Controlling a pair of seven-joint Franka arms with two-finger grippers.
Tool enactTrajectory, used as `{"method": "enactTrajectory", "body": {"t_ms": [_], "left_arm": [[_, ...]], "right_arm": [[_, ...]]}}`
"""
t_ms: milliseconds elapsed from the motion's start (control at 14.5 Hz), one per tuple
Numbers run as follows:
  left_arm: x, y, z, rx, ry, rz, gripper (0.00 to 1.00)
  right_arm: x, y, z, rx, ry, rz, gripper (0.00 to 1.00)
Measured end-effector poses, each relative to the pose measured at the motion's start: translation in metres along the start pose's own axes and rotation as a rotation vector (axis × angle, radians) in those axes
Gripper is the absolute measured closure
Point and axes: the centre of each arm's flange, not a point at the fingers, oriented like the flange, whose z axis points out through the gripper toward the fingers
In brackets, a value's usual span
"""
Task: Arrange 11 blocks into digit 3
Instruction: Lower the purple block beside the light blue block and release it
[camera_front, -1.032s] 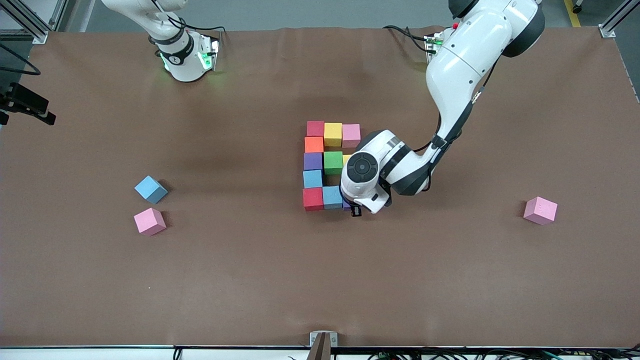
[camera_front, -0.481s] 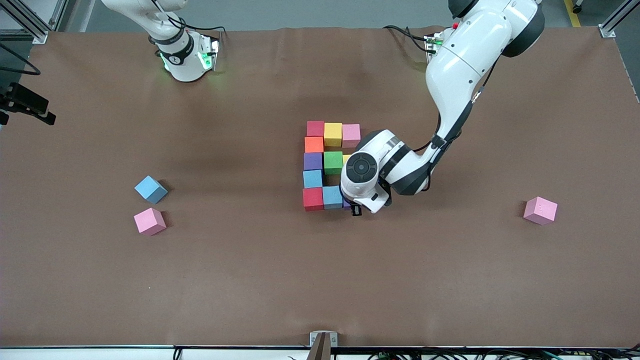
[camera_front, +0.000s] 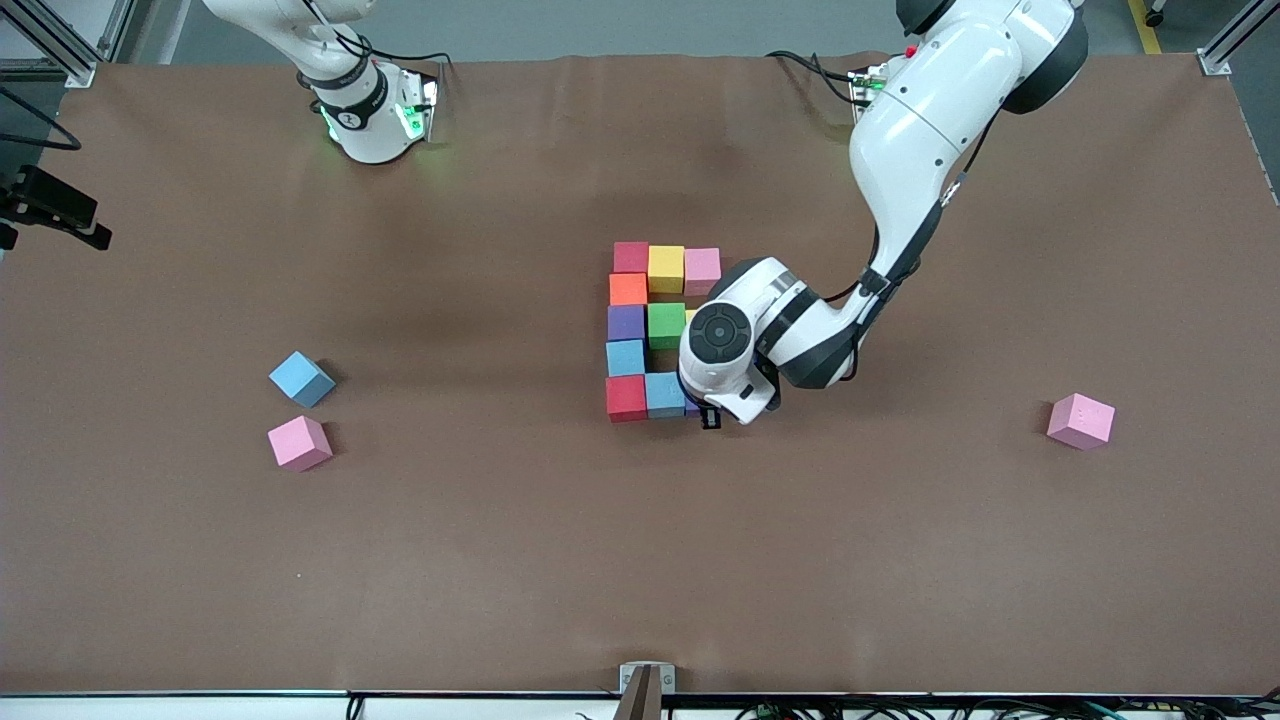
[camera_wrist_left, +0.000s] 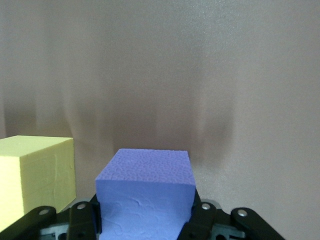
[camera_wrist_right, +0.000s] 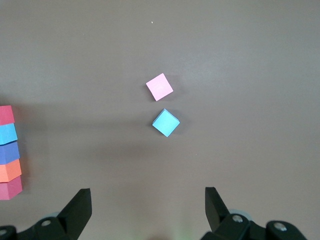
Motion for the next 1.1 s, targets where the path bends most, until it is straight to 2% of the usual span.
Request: {"method": "enactTrajectory", "body": {"t_ms": [275, 344, 619, 894, 1100], "left_arm": [[0.0, 0.0, 0.0, 0.0, 0.0, 0.0, 0.4], [0.0, 0.0, 0.0, 0.001, 0.001, 0.0, 0.35], [0.0, -0.001, 0.001, 0.003, 0.003, 0.001, 0.0], [-0.002, 0.0, -0.009, -0.01, -0.005, 0.002, 0.0], [-0.004, -0.004, -0.044, -0.029, -0.001, 0.041, 0.0]], "right_arm": [[0.0, 0.0, 0.0, 0.0, 0.0, 0.0, 0.0], [0.0, 0.0, 0.0, 0.0, 0.0, 0.0, 0.0], [0.0, 0.0, 0.0, 0.0, 0.0, 0.0, 0.0], [0.0, 0.0, 0.0, 0.0, 0.0, 0.0, 0.0], [0.0, 0.0, 0.0, 0.0, 0.0, 0.0, 0.0]]}}
